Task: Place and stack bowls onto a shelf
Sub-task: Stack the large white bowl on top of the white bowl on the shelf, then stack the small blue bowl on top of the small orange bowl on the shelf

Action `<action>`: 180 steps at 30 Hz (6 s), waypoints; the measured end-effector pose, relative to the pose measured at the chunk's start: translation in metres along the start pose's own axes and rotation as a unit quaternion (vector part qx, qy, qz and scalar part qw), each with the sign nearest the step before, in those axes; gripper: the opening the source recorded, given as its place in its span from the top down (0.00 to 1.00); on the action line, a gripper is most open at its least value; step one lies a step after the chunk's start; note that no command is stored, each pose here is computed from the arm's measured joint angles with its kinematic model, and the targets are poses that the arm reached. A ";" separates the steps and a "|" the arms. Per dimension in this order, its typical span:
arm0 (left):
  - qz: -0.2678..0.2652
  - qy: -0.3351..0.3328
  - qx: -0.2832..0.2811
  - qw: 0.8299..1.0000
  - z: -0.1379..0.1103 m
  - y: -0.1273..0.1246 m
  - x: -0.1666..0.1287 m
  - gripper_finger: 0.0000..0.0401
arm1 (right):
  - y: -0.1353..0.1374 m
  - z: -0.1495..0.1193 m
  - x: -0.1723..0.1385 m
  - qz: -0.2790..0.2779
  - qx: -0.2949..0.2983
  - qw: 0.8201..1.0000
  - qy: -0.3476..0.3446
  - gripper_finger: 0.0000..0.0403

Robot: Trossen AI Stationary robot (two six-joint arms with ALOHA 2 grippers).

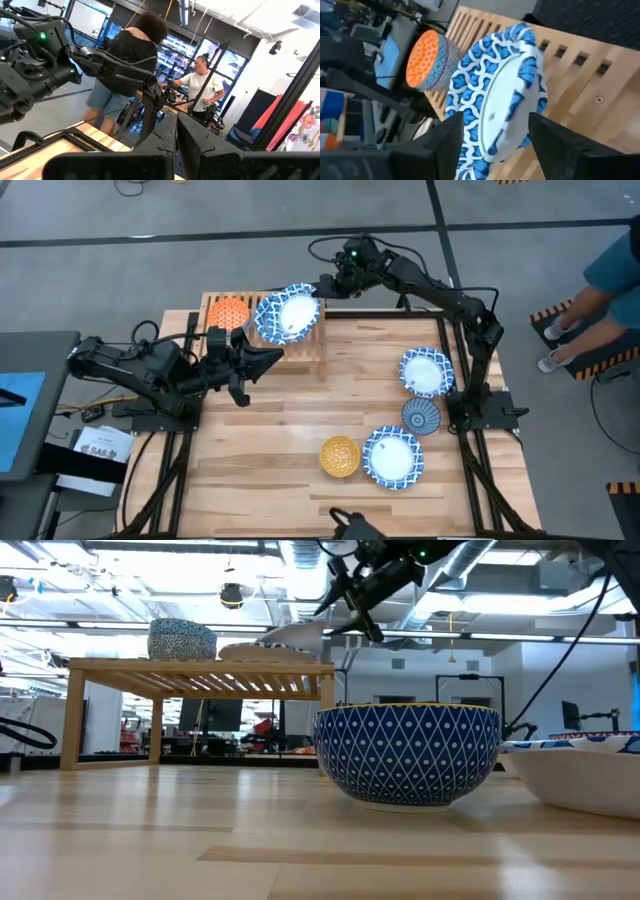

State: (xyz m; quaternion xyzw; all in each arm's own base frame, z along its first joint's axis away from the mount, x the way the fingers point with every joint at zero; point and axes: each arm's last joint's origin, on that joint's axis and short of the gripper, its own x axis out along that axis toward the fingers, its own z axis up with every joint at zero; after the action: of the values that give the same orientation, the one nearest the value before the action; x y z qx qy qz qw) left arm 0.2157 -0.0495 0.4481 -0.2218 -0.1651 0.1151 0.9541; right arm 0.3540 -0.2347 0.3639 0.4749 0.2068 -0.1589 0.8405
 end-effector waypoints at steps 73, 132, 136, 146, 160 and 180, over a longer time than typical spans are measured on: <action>0.043 0.048 0.139 0.988 -0.011 0.006 -0.001 1.00 | 0.006 -0.175 -0.112 -0.042 -0.255 0.965 -0.044 0.90; -0.008 0.042 0.194 0.980 -0.043 0.059 -0.025 1.00 | -0.034 -0.324 -0.082 -0.343 0.033 0.910 0.231 0.49; 0.000 0.044 0.197 0.979 -0.043 0.062 -0.024 1.00 | -0.040 -0.333 -0.065 -0.383 0.040 0.892 0.238 0.49; 0.013 0.058 0.195 0.979 -0.045 0.067 -0.022 1.00 | -0.057 -0.348 -0.034 -0.463 0.043 0.853 0.237 0.52; 0.036 0.056 0.208 0.976 -0.045 0.069 -0.023 1.00 | -0.054 -0.343 -0.035 -0.452 0.018 0.863 0.225 0.91; 0.068 0.162 -0.020 0.984 -0.070 0.075 -0.024 0.85 | 0.092 -0.290 -0.050 -0.141 -0.384 0.877 0.253 0.91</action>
State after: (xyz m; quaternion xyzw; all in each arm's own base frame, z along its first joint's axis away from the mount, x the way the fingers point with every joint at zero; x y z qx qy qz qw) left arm 0.2082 -0.0185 0.3476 -0.2672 0.0045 0.1387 0.9536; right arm 0.2966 0.0654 0.3219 0.1047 0.5223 -0.0585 0.8443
